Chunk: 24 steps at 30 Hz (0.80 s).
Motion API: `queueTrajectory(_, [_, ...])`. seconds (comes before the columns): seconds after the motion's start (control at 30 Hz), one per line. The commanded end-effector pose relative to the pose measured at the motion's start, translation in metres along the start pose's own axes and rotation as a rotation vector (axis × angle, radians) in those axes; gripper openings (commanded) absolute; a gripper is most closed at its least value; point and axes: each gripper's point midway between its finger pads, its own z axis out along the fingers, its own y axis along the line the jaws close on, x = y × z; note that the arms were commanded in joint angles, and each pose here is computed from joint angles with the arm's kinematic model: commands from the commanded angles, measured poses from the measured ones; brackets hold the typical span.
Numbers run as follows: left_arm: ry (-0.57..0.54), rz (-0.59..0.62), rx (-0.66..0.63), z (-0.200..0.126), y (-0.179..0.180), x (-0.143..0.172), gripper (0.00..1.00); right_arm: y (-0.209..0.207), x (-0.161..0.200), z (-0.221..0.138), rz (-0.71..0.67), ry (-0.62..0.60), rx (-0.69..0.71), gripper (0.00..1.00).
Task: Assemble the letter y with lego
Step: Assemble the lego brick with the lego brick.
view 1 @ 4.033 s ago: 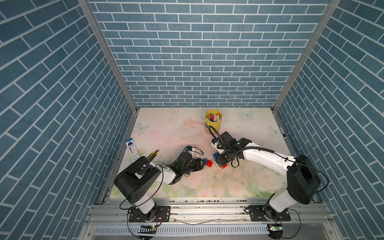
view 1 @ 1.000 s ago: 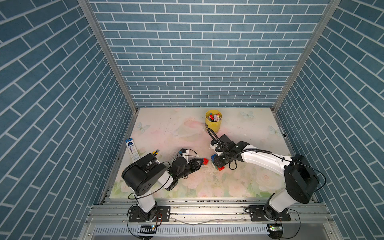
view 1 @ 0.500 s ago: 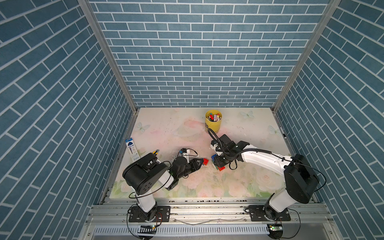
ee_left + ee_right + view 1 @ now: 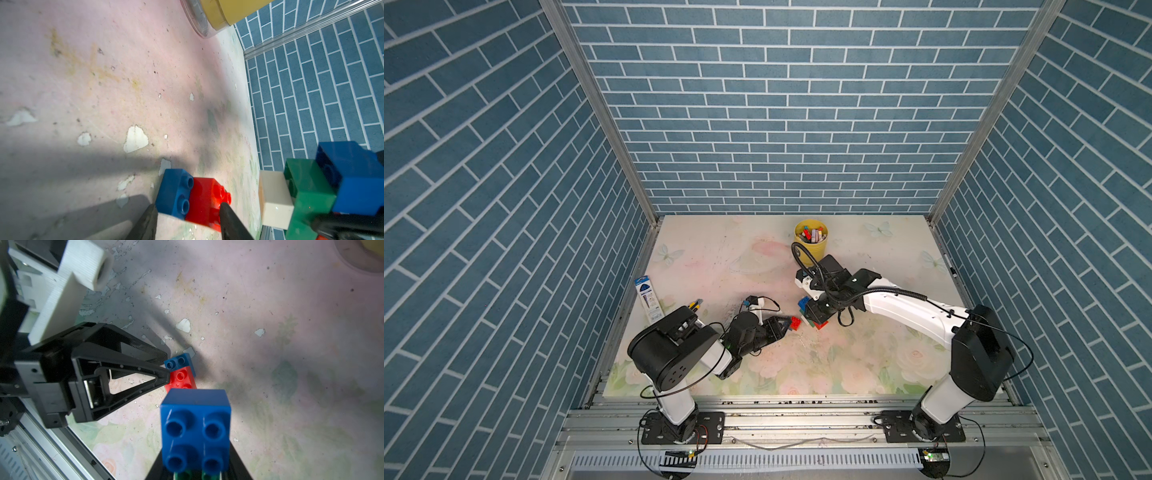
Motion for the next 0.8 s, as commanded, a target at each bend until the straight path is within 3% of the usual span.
queueTrajectory(0.0, [0.129,-0.032,-0.286,-0.015,0.076,0.039,0.50,0.005,0.005,0.002,-0.088,0.050,-0.032,0.19])
queueTrajectory(0.77, [0.143,-0.033,-0.285,-0.011,0.077,0.041,0.49,0.015,0.003,0.022,-0.278,0.132,0.029,0.21])
